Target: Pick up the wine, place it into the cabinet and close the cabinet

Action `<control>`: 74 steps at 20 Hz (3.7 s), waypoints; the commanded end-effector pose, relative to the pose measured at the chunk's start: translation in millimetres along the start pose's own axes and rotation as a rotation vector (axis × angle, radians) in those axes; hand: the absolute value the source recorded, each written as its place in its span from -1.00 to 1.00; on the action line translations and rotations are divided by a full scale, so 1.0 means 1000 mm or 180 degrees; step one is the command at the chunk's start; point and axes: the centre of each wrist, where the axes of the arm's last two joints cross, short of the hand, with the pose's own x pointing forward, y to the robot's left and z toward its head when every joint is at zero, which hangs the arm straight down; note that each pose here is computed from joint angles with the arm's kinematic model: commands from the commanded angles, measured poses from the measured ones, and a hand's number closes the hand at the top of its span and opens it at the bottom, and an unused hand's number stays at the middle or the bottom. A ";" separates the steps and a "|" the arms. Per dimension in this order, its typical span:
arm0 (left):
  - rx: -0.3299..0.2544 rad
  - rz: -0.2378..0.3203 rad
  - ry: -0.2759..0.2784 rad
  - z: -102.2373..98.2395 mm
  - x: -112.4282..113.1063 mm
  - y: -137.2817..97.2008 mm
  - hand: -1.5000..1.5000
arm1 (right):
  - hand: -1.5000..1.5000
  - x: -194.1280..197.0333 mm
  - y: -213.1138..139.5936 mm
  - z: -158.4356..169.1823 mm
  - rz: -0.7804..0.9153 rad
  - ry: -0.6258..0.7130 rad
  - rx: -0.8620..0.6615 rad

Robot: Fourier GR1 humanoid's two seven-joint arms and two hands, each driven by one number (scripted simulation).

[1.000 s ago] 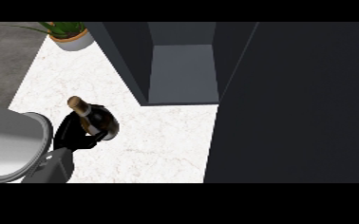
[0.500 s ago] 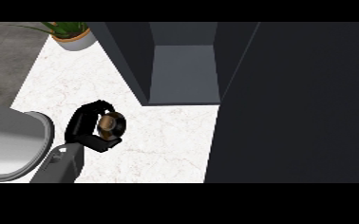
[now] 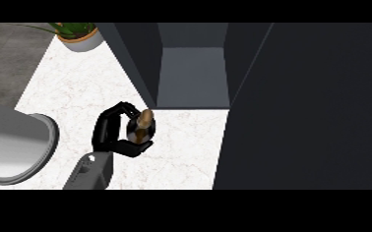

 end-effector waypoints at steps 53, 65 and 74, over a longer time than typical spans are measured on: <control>0.0139 -0.0329 -0.0068 -0.138 0.114 -0.159 1.00 | -1.00 -0.004 -0.005 0.018 -0.0170 0.0032 0.0238; 0.0123 -0.0670 0.0101 -0.134 0.069 -0.148 1.00 | -1.00 0.004 -0.015 -0.004 -0.0197 0.0052 0.0183; 0.0284 -0.0757 0.0075 -0.129 0.050 -0.141 1.00 | -1.00 -0.014 -0.004 0.005 -0.0174 -0.0003 0.0306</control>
